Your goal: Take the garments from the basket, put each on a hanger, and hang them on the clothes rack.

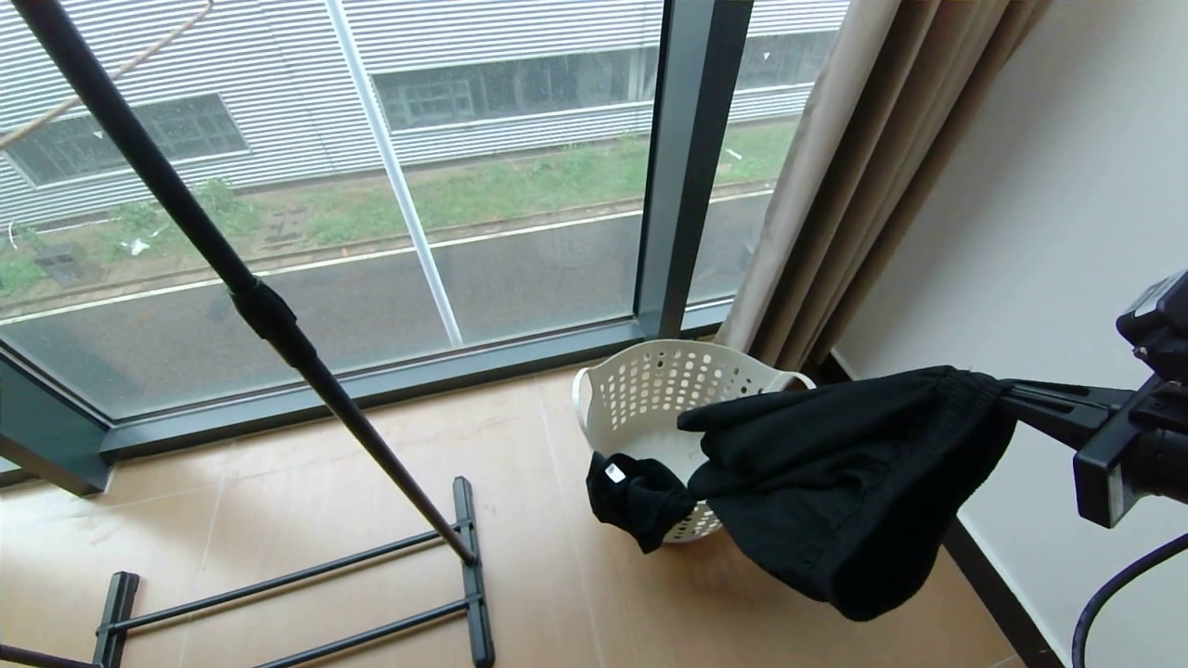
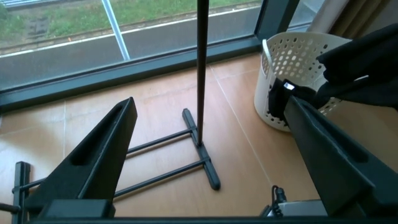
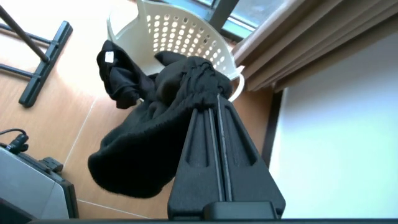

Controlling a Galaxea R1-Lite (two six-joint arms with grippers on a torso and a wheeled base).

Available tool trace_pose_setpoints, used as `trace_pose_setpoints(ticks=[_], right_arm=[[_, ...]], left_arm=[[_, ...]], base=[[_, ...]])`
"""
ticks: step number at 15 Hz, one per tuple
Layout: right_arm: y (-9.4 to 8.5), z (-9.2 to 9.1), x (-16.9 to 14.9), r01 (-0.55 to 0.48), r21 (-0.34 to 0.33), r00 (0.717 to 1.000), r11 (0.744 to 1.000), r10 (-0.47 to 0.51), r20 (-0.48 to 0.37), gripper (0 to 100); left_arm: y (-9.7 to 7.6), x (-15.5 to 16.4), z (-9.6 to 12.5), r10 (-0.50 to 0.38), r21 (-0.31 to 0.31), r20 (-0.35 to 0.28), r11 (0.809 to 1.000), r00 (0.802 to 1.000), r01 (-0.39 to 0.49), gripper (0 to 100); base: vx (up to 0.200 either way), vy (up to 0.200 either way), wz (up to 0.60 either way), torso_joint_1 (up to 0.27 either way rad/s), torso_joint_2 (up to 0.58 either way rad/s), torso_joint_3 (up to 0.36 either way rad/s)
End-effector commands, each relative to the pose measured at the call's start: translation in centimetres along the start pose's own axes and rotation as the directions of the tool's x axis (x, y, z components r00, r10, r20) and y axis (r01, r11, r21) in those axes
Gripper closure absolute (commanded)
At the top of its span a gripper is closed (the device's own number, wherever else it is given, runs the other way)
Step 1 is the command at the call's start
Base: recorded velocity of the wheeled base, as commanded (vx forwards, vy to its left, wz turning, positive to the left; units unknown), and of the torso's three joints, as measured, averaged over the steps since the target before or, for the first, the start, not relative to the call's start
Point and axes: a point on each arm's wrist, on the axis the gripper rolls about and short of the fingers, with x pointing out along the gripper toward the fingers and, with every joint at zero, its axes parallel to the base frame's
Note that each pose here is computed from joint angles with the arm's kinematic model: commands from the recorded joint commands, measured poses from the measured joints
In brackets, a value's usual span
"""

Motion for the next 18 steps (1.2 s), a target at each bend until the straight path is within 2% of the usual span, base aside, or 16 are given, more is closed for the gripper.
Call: trace_pose_setpoints(ticks=[1,5,12,18], right_arm=[[0.02,-0.12,0.16,-0.002,0.0,1.0,1.0,0.002,-0.009,100],[0.02,-0.12,0.16,-0.002,0.0,1.0,1.0,0.002,-0.009,100],[0.04,-0.17,0.2,-0.003,-0.001,1.0,1.0,0.003,-0.012,100],[0.1,-0.32,0.29,-0.006,0.0,1.0,1.0,0.006,-0.018,100]], left_arm=[[0.0,0.0,0.0,0.0,0.0,0.0,1.0,1.0,0.0,0],[0.0,0.0,0.0,0.0,0.0,0.0,1.0,1.0,0.0,0],[0.0,0.0,0.0,0.0,0.0,0.0,1.0,1.0,0.0,0],[0.0,0.0,0.0,0.0,0.0,0.0,1.0,1.0,0.0,0]], base=[[0.0,0.0,0.0,0.188,-0.45,-0.017],[0.0,0.0,0.0,0.207,-0.49,-0.099],[0.0,0.0,0.0,0.24,-0.51,-0.232],[0.0,0.0,0.0,0.264,-0.57,-0.113]])
